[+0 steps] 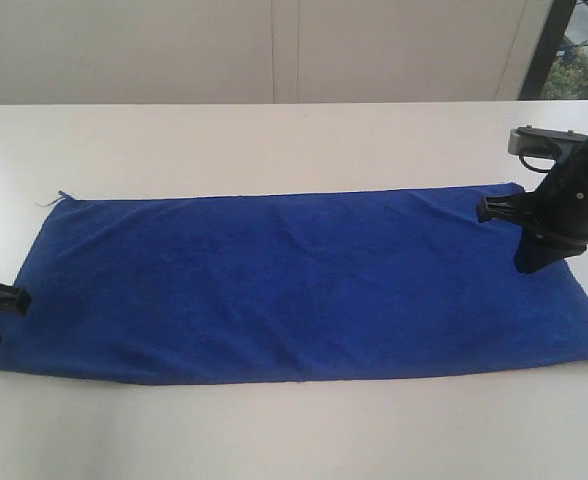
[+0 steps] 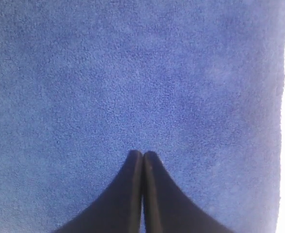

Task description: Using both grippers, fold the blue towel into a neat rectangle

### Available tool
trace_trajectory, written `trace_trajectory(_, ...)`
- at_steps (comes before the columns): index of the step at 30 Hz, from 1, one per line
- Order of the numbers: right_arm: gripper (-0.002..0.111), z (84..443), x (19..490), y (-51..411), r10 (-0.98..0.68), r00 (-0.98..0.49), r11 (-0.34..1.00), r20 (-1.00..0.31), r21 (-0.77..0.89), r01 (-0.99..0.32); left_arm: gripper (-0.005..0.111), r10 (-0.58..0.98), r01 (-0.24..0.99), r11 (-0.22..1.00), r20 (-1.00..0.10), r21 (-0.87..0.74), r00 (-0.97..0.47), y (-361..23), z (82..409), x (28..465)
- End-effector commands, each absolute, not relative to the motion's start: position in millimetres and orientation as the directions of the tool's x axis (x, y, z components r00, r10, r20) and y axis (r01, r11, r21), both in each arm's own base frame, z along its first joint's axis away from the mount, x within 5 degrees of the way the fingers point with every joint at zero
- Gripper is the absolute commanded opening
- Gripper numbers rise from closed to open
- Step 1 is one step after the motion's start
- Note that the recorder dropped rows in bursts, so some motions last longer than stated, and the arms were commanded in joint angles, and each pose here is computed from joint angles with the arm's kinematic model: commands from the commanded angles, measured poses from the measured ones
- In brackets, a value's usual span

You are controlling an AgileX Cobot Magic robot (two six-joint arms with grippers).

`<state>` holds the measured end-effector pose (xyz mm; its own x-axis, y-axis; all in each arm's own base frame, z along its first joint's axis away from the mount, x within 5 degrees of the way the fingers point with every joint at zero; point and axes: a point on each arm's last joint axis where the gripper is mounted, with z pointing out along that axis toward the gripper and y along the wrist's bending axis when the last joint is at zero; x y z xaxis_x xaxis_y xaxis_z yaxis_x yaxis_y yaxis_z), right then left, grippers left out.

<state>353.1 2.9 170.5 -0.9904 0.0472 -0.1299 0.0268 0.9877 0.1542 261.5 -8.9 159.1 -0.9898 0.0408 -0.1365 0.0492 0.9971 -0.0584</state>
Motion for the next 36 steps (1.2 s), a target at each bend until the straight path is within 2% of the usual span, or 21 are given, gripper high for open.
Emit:
trace_trajectory(1, 0.000, 173, 354, 4, 0.035, -0.990, 0.988, -0.135, 0.156, 0.014, 0.044, 0.020, 0.026, 0.997, -0.081, -0.070, -0.997, -10, 147, 260)
trace_trajectory(7, 0.000, 173, 354, 4, 0.036, -0.990, 0.988, -0.139, 0.155, 0.014, 0.038, 0.015, 0.020, 0.997, -0.072, -0.075, -0.997, -10, 144, 261)
trace_trajectory(10, 0.000, 173, 354, 4, 0.037, -0.989, 0.988, -0.143, 0.155, 0.014, 0.026, 0.007, 0.013, 0.997, -0.072, -0.082, -0.997, -10, 144, 261)
trace_trajectory(11, 0.000, 173, 355, 3, 0.037, -0.988, 0.988, -0.147, 0.154, 0.014, 0.013, -0.007, 0.000, 0.996, -0.072, -0.094, -0.997, -12, 144, 261)
trace_trajectory(13, 0.000, 173, 355, 3, 0.036, -0.988, 0.988, -0.149, 0.152, 0.013, 0.000, -0.038, -0.028, 0.991, -0.079, -0.127, -0.996, -14, 145, 262)
trace_trajectory(16, 0.000, 173, 355, 3, 0.037, -0.987, 0.988, -0.155, 0.152, 0.013, 0.000, -0.065, -0.042, 0.974, -0.095, -0.222, -0.993, -23, 157, 268)
trace_trajectory(20, 0.000, 173, 355, 3, 0.037, -0.987, 0.988, -0.155, 0.152, 0.013, 0.000, -0.110, -0.003, 0.903, -0.225, -0.429, -0.968, -41, 196, 283)
trace_trajectory(22, 0.000, 173, 355, 3, 0.037, -0.987, 0.988, -0.155, 0.152, 0.013, 0.000, -0.156, 0.002, 0.866, -0.274, -0.500, -0.949, -46, 204, 291)
trace_trajectory(24, 0.000, 173, 356, 3, 0.037, -0.987, 0.988, -0.158, 0.151, 0.013, 0.000, -0.183, 0.006, 0.846, -0.301, -0.533, -0.936, -49, 201, 298)
trace_trajectory(33, 0.000, 173, 356, 3, 0.038, -0.986, 0.989, -0.163, 0.150, 0.014, 0.000, -0.343, -0.081, 0.755, -0.286, -0.650, -0.895, -54, 171, 324)
trace_trajectory(36, 0.000, 173, 356, 3, 0.038, -0.986, 0.989, -0.163, 0.150, 0.014, 0.008, -0.369, -0.070, 0.729, -0.304, -0.681, -0.878, -56, 170, 329)
